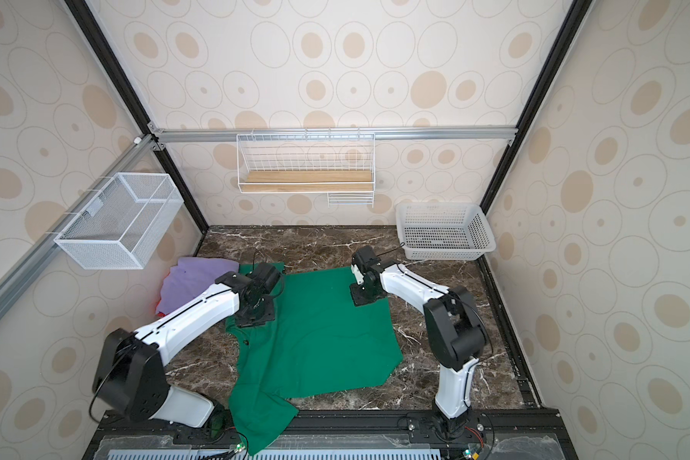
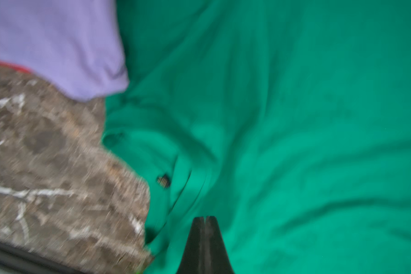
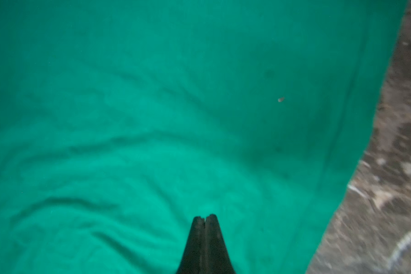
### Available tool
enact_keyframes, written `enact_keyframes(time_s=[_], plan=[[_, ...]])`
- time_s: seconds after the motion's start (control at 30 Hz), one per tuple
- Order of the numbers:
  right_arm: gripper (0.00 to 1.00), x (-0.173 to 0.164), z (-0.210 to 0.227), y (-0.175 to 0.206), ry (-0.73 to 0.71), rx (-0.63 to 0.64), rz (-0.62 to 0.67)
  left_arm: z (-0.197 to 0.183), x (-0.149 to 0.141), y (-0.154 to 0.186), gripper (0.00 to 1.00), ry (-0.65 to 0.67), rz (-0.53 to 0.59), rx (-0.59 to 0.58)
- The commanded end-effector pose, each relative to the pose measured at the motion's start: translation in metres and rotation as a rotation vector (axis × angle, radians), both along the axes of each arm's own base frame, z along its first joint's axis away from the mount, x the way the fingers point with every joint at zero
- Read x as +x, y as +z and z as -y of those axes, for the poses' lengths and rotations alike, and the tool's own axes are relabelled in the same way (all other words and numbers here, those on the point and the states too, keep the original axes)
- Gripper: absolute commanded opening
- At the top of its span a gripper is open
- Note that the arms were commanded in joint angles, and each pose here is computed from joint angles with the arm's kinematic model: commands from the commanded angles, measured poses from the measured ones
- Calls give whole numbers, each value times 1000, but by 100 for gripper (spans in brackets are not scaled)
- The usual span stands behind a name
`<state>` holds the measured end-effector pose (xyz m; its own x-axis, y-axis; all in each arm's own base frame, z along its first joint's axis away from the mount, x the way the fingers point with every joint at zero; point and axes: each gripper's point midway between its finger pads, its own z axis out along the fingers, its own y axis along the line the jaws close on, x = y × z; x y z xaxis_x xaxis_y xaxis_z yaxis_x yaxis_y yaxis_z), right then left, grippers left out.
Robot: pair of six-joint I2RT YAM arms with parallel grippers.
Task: Fold and stack t-shirts
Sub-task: Smooth out the T-shirt at the center of the board.
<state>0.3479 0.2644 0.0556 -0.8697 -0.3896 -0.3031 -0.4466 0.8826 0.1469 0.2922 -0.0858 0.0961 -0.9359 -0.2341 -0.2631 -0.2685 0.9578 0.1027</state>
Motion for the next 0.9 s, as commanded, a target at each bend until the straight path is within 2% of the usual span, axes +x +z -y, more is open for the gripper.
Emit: enact_keyframes(time_s=[0.0, 0.2, 0.33, 0.5, 0.63, 0.7, 0.87], plan=[[0, 11, -5, -23, 5, -38, -44, 9, 47, -6, 0, 6, 46, -26], [0, 12, 6, -51, -36, -90, -126, -1, 74, -43, 0, 61, -34, -31], [0, 4, 41, -69, -107, -149, -188, -7, 86, -61, 0, 77, -83, -24], [0, -6, 98, -89, -235, -180, -263, -12, 95, -82, 0, 132, -130, -107], [0, -4, 130, -93, -331, -159, -305, -10, 104, -92, 0, 144, -173, -174], [0, -1, 130, -90, -350, -103, -326, -7, 111, -92, 0, 132, -178, -188], [0, 9, 133, -80, -351, -116, -306, 3, 145, -84, 0, 71, -177, -209]])
